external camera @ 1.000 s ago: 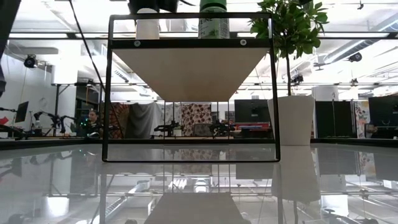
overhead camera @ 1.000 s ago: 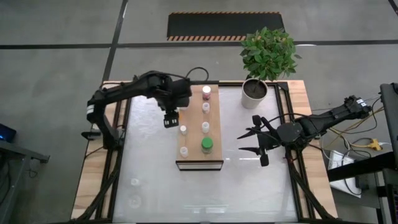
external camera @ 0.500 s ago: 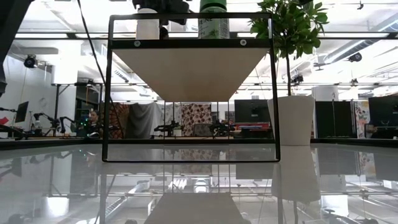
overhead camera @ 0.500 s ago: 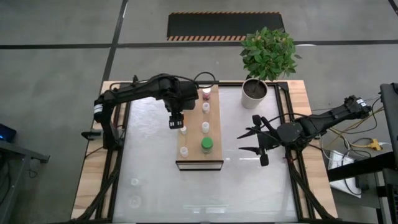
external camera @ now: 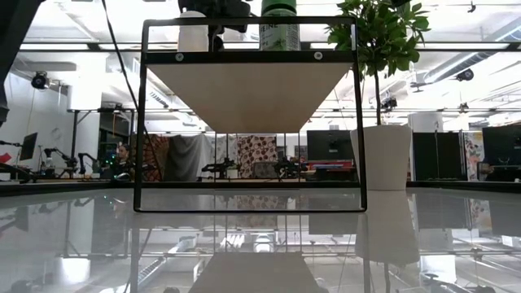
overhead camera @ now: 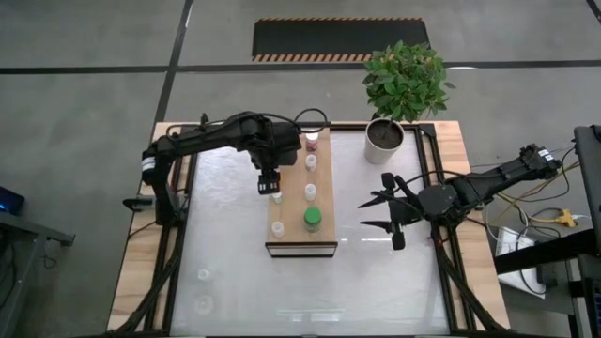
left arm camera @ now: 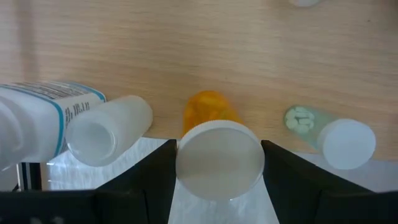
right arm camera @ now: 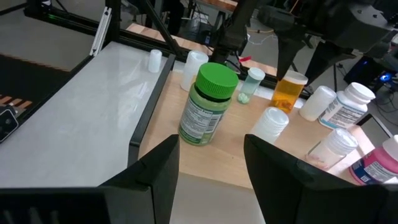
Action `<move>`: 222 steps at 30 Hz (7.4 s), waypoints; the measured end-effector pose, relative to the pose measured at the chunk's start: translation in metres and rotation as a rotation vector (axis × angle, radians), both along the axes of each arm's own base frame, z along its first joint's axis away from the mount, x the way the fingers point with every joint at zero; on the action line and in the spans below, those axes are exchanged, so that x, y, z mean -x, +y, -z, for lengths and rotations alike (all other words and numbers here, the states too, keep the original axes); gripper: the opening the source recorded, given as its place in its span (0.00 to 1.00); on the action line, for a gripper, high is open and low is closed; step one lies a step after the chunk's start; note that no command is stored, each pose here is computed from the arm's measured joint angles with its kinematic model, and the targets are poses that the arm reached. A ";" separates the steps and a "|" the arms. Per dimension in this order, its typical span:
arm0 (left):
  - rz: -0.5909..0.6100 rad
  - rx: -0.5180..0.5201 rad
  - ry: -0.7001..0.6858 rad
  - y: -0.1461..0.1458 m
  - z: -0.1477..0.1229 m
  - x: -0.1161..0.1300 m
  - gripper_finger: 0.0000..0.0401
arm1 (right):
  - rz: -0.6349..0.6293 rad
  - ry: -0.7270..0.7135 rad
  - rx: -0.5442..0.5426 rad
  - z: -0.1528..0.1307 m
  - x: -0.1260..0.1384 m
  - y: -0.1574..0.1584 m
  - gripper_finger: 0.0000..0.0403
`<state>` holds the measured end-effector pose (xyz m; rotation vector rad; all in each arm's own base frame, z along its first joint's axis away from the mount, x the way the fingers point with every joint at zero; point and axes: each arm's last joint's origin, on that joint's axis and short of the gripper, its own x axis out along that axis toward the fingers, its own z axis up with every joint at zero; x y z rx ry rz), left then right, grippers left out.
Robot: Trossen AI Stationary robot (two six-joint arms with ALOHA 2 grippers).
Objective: Pick and place medicine bottles onto shelf by color
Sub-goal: Put the orange pill bottle on the shelf, then put the transparent pill bottle on the shelf
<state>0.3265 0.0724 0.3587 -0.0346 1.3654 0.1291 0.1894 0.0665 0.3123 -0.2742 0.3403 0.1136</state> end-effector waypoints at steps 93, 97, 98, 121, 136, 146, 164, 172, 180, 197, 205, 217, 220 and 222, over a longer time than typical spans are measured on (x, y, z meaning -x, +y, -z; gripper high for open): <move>-0.981 0.302 0.396 -0.221 0.091 0.110 0.61 | -0.269 -0.099 0.167 0.047 0.028 -0.005 0.42; -0.982 0.295 0.400 -0.220 0.100 0.111 0.61 | -0.268 -0.131 0.167 0.048 0.036 -0.008 0.42; -0.981 0.302 0.398 -0.221 0.102 0.110 0.61 | -0.268 -0.141 0.166 0.047 0.038 -0.009 0.42; -1.015 0.240 0.452 -0.234 0.128 0.130 0.61 | -0.260 -0.161 0.144 0.051 0.047 -0.013 0.42; -0.959 0.191 0.400 -0.247 0.143 0.146 0.61 | -0.257 -0.167 0.134 0.051 0.047 -0.013 0.42; -0.974 0.225 0.374 -0.258 0.155 0.154 0.61 | -0.256 -0.166 0.131 0.051 0.047 -0.013 0.42; -0.950 0.234 0.354 -0.260 0.159 0.156 0.30 | -0.254 -0.165 0.125 0.051 0.047 -0.013 0.42; -0.942 0.428 0.346 -0.265 0.115 0.138 0.27 | -0.253 -0.166 0.127 0.051 0.047 -0.013 0.42; -0.824 0.774 0.196 -0.273 0.045 0.101 0.28 | -0.245 -0.195 0.121 0.048 0.046 -0.013 0.42; -0.278 0.741 -0.367 -0.189 -0.045 0.048 0.28 | -0.235 -0.286 0.098 0.039 0.045 -0.012 0.42; -0.162 0.439 -0.655 -0.115 -0.098 0.047 0.28 | -0.229 -0.298 0.073 0.034 0.045 -0.012 0.42; -0.184 0.075 -0.589 -0.035 -0.089 0.042 0.28 | -0.219 -0.305 0.026 0.028 0.046 -0.012 0.42; -0.174 0.013 -0.460 -0.025 -0.074 0.033 0.28 | -0.217 -0.305 0.016 0.027 0.046 -0.012 0.42; -0.139 -0.008 -0.353 -0.022 -0.064 0.025 0.28 | -0.206 -0.305 0.004 0.027 0.045 -0.013 0.42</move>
